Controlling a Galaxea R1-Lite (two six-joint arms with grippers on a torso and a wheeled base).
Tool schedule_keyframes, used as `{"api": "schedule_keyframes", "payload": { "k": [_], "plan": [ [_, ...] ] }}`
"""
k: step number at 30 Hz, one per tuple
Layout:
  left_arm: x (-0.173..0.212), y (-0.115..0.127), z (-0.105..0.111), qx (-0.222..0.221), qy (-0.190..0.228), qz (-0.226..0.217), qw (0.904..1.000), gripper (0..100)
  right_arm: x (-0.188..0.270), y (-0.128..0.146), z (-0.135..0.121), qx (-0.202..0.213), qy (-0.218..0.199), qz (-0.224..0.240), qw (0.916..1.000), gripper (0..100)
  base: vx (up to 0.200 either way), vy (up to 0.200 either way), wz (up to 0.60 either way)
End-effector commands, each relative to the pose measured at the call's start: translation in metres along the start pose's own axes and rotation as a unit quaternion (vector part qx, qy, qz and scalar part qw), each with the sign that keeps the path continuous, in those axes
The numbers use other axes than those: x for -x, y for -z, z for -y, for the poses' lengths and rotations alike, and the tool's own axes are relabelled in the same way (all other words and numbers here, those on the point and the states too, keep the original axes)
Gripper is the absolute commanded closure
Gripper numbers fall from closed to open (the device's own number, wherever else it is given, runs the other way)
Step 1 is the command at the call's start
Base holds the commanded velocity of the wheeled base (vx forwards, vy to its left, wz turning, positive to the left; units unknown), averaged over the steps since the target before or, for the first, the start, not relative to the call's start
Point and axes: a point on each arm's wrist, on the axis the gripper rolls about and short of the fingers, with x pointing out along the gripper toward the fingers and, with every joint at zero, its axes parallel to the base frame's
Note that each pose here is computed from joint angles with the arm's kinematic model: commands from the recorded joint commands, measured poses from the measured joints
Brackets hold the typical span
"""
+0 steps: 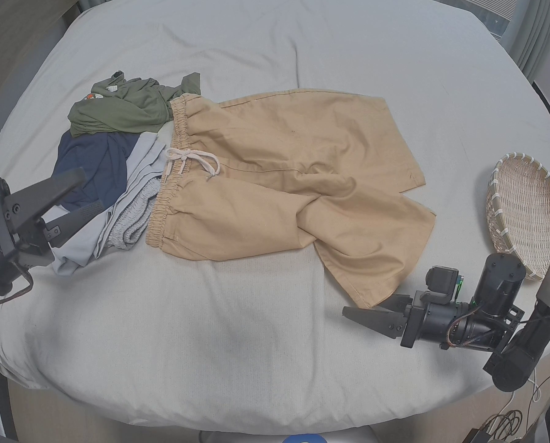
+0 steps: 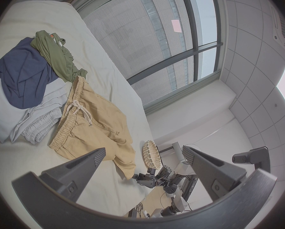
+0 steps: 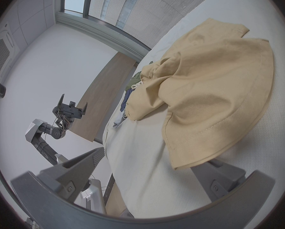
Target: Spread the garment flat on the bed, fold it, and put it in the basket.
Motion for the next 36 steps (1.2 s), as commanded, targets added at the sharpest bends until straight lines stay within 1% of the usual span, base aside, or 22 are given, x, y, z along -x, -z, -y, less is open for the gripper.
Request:
{"api": "schedule_keyframes", "payload": {
  "k": [1,5,7,8,19,21,23,24,26,29,30,31,32,34,36],
  "plan": [
    [0.000,0.000,0.000,0.001,0.000,0.000,1.0000,0,-0.004,0.003,0.005,-0.005,0.003,-0.007,1.0000,0,0.000,0.000,0.00],
    [0.000,0.000,0.000,0.001,0.000,0.000,1.0000,0,-0.005,0.005,0.006,-0.006,0.008,-0.008,0.9999,0,0.000,0.000,0.00],
    [0.000,-0.001,0.000,0.000,0.000,0.000,1.0000,0,-0.007,0.003,0.006,-0.004,0.019,0.002,0.9998,0,0.000,0.000,0.00],
    [0.000,-0.001,0.000,0.000,0.000,0.000,1.0000,0,-0.007,0.003,0.007,-0.004,0.022,0.004,0.9997,100,0.000,0.000,0.00],
    [-0.001,0.000,-0.001,0.002,-0.001,-0.001,1.0000,0,-0.008,0.006,0.007,-0.008,0.022,-0.003,0.9997,100,0.000,0.000,0.00],
    [-0.001,0.001,-0.004,0.004,-0.006,-0.003,1.0000,0,-0.007,0.006,0.006,-0.008,0.022,-0.003,0.9997,100,0.000,0.000,0.00],
    [-0.003,0.002,-0.013,0.018,-0.020,-0.007,0.9996,0,-0.006,0.007,0.007,-0.010,0.025,-0.004,0.9996,100,0.000,0.000,0.00],
    [-0.005,0.006,-0.028,0.037,-0.038,-0.014,0.9985,0,-0.002,0.009,0.006,-0.012,0.028,-0.008,0.9995,100,0.000,0.000,0.00],
    [-0.006,0.016,-0.049,0.058,-0.065,-0.030,0.9958,0,0.002,0.012,0.004,-0.016,0.031,-0.014,0.9993,100,0.000,0.000,0.00],
    [-0.007,0.030,-0.067,0.056,-0.088,-0.054,0.9931,0,0.012,0.015,0.000,-0.021,0.035,-0.019,0.9990,100,0.000,0.000,0.00],
    [-0.007,0.030,-0.067,0.056,-0.088,-0.054,0.9931,0,0.012,0.015,0.000,-0.021,0.035,-0.019,0.9990,100,0.000,0.000,0.00],
    [-0.007,0.036,-0.076,0.055,-0.099,-0.066,0.9914,0,0.018,0.018,-0.003,-0.024,0.038,-0.025,0.9987,100,0.000,0.000,0.00],
    [-0.008,0.037,-0.078,0.055,-0.100,-0.068,0.9911,0,0.019,0.019,-0.004,-0.025,0.038,-0.027,0.9986,100,0.000,0.000,0.00],
    [-0.008,0.042,-0.090,0.070,-0.114,-0.077,0.9880,0,0.034,0.023,-0.012,-0.029,0.044,-0.034,0.9981,100,0.000,0.000,0.00],
    [-0.008,0.042,-0.094,0.073,-0.120,-0.077,0.9871,0,0.039,0.025,-0.014,-0.031,0.046,-0.036,0.9978,100,0.000,0.000,0.00]
  ]
}}
